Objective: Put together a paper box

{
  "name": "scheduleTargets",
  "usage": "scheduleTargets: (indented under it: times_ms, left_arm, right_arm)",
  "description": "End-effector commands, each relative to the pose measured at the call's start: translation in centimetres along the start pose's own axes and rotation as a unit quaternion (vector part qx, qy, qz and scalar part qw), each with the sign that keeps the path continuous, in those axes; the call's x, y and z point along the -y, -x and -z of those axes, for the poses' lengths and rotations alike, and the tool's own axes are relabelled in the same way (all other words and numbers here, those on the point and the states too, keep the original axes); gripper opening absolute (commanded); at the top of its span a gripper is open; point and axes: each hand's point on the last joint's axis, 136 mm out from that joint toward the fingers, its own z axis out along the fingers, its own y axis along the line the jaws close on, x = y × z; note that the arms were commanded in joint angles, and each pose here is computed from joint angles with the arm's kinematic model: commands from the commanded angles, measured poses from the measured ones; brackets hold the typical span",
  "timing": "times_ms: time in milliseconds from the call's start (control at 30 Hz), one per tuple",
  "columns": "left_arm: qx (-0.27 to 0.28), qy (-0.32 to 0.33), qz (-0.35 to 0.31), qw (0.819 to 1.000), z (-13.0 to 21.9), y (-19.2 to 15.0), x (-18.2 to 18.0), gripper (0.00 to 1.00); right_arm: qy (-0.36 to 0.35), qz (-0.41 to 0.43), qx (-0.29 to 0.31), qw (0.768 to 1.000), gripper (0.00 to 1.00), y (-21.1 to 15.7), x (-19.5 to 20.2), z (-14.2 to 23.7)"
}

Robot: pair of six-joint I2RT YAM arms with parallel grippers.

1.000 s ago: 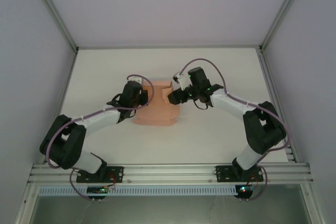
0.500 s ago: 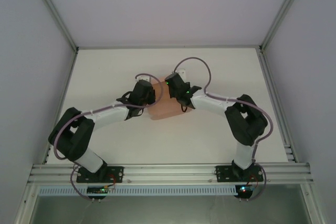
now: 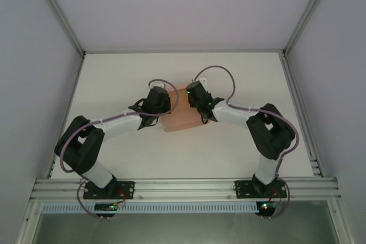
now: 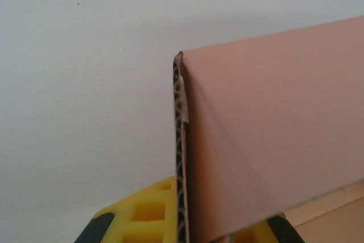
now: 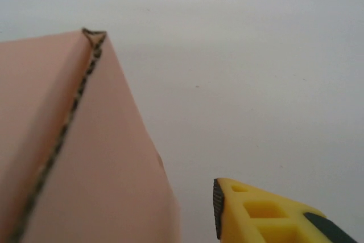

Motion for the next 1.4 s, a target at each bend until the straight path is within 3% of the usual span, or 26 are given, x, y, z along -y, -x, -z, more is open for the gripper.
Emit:
scheduleTargets:
  times_ms: [0,200,300,500,633,833,1133,1233,1333,1367]
  left_arm:
    - [-0.003,-0.007,0.003,1.000,0.4,0.2,0.4,0.00]
    - [-0.007,-0.021,-0.001,1.000,0.5,0.1,0.8,0.00]
    - [-0.009,-0.021,0.008,1.000,0.4,-0.1,0.8,0.00]
    - [-0.002,0.025,0.045,0.999,0.5,-0.2,-1.0,0.00]
    - [0.001,0.029,0.059,0.998,0.6,-0.1,-1.2,0.00]
    - [-0.005,0.032,0.065,0.997,0.3,-0.1,-1.0,0.00]
    - [-0.011,0.025,0.064,0.998,0.1,-0.1,-0.6,0.00]
    - [-0.012,0.025,0.054,0.998,0.1,0.1,-0.5,0.00]
    - [-0.009,0.014,0.038,0.999,0.0,0.3,-0.1,0.00]
    - [-0.008,0.013,0.036,0.999,-0.1,0.4,0.0,0.00]
  right_arm:
    - [0.073,0.005,0.063,0.995,0.33,3.6,-1.8,1.1]
    - [0.087,0.013,0.053,0.995,0.29,3.2,-2.2,0.7]
    - [0.067,0.012,0.059,0.996,0.18,3.3,-1.6,0.1]
    - [-0.109,-0.011,0.092,0.990,0.00,4.0,3.7,-0.2]
    - [-0.231,-0.040,0.098,0.967,0.00,3.3,7.7,0.1]
    - [-0.336,-0.050,0.112,0.934,0.00,3.2,10.0,1.2]
    - [-0.285,-0.036,0.088,0.954,0.00,3.6,8.3,-0.4]
    - [-0.158,0.016,0.087,0.983,0.05,3.9,5.1,-1.5]
    - [-0.063,0.052,0.095,0.992,0.23,3.8,2.4,-1.0]
    - [-0.049,0.061,0.089,0.993,0.25,3.6,1.8,-0.7]
